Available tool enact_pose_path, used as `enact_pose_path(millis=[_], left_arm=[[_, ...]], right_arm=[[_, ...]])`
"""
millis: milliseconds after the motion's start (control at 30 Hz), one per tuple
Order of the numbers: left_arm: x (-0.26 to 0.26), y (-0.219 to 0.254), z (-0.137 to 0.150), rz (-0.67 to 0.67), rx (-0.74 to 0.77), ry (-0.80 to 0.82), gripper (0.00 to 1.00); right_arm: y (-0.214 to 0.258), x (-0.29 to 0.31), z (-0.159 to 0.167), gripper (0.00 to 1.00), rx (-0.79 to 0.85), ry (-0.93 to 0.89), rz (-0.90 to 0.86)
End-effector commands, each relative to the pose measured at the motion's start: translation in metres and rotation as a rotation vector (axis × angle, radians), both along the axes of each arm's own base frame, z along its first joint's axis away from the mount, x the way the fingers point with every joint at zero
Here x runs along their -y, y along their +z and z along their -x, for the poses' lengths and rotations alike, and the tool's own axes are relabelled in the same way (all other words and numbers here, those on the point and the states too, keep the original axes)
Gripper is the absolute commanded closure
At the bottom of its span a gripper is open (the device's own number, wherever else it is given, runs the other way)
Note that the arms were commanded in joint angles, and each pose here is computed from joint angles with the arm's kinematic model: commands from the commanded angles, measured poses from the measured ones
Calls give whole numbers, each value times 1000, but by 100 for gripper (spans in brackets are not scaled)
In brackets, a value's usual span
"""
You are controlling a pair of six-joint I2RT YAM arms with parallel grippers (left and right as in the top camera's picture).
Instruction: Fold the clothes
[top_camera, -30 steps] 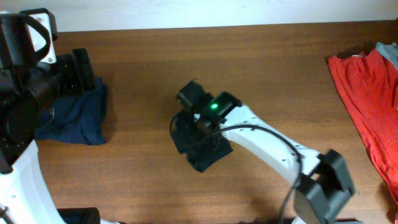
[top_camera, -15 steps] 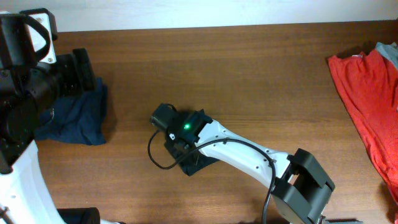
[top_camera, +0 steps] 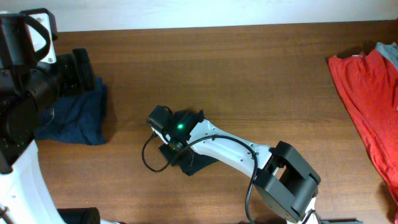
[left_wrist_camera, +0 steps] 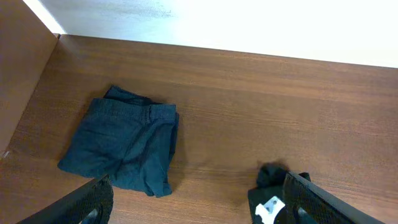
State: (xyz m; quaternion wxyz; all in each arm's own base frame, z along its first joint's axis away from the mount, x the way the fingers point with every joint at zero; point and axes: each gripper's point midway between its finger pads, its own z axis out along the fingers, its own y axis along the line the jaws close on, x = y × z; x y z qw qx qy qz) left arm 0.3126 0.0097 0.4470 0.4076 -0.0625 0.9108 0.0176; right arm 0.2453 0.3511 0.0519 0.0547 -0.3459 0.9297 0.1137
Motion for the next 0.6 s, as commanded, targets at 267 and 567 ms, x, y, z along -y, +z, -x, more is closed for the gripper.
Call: enact_pose_path(millis=[267, 567], left_arm=[[17, -17, -16, 74, -58, -72, 7], [61, -117, -56, 205, -375, -306, 86]], right_arm=[[95, 80, -71, 50, 151, -306, -5], [77, 161, -71, 79, -143, -466, -6]])
